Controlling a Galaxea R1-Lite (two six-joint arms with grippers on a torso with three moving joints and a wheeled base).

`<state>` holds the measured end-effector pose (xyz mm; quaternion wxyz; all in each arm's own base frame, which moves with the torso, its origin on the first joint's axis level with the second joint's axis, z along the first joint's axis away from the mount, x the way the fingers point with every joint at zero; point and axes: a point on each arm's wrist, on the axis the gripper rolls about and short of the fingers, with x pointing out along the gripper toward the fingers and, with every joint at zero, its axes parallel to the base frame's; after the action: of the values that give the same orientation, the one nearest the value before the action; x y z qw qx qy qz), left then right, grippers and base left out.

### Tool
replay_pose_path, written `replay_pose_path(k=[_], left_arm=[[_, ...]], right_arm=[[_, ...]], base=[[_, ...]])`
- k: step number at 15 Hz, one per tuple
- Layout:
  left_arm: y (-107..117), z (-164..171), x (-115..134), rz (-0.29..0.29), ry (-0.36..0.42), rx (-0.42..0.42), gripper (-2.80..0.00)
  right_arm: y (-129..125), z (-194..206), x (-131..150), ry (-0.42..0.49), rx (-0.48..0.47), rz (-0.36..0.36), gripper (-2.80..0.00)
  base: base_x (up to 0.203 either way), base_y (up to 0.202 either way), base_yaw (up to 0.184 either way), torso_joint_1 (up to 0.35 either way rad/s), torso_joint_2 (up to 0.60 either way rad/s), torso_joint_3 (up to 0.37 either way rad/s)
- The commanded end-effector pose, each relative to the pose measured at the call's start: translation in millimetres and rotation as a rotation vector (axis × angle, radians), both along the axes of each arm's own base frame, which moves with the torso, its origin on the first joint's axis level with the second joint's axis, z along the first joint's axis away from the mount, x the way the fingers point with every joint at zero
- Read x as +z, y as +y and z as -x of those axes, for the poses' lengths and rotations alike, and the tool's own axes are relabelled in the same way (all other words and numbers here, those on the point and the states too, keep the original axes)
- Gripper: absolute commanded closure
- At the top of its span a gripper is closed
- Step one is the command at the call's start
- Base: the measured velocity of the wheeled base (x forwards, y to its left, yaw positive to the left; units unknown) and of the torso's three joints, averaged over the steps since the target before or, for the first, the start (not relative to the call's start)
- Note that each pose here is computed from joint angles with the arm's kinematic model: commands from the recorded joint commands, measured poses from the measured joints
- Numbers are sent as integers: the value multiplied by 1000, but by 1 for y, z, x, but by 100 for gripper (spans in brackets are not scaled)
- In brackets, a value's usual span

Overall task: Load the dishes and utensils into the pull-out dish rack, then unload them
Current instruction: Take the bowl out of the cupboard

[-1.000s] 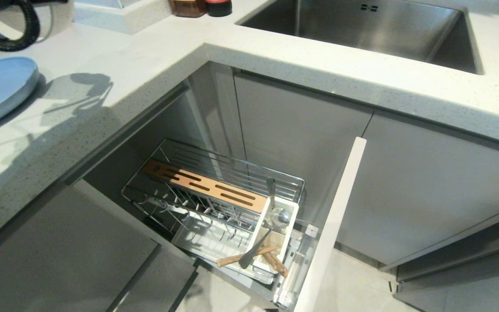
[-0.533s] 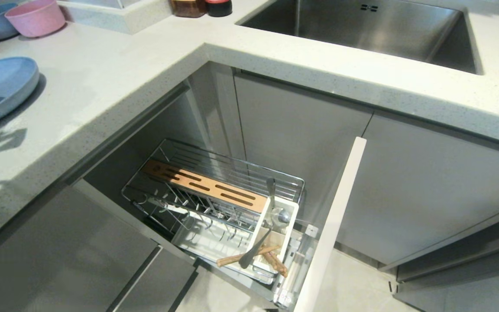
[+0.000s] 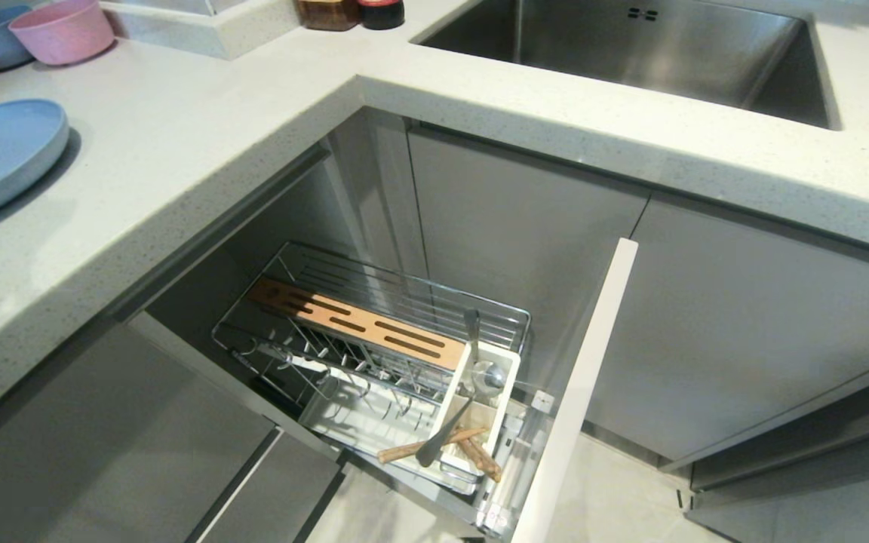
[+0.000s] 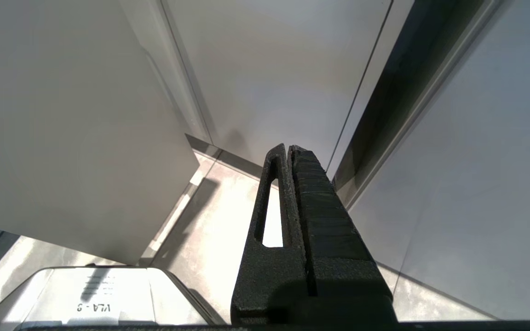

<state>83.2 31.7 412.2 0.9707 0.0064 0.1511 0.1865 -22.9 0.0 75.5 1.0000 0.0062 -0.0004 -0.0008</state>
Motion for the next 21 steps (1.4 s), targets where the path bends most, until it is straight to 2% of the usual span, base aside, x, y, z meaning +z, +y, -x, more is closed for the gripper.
replay_pose_path(k=[1, 3, 5, 10, 14, 21], left_arm=[[-3, 9, -4, 53, 98, -29, 0], [1, 0, -8, 97, 173, -44, 0], [7, -13, -11, 115, 206, -45, 0], [19, -42, -5, 94, 131, -56, 0], [25, -58, -10, 116, 156, -84, 0], [28, -66, -10, 141, 139, -76, 0]], right_arm=[[0, 0, 0, 2, 0, 0, 0], [0, 0, 0, 2, 0, 0, 0], [0, 0, 0, 1, 0, 0, 0], [0, 0, 0, 2, 0, 0, 0], [0, 0, 0, 2, 0, 0, 0], [0, 0, 0, 2, 0, 0, 0]], base=[[0, 0, 0, 0, 0, 0], [0, 0, 0, 0, 0, 0], [0, 0, 0, 0, 0, 0], [0, 0, 0, 0, 0, 0], [0, 0, 0, 0, 0, 0], [0, 0, 0, 0, 0, 0]])
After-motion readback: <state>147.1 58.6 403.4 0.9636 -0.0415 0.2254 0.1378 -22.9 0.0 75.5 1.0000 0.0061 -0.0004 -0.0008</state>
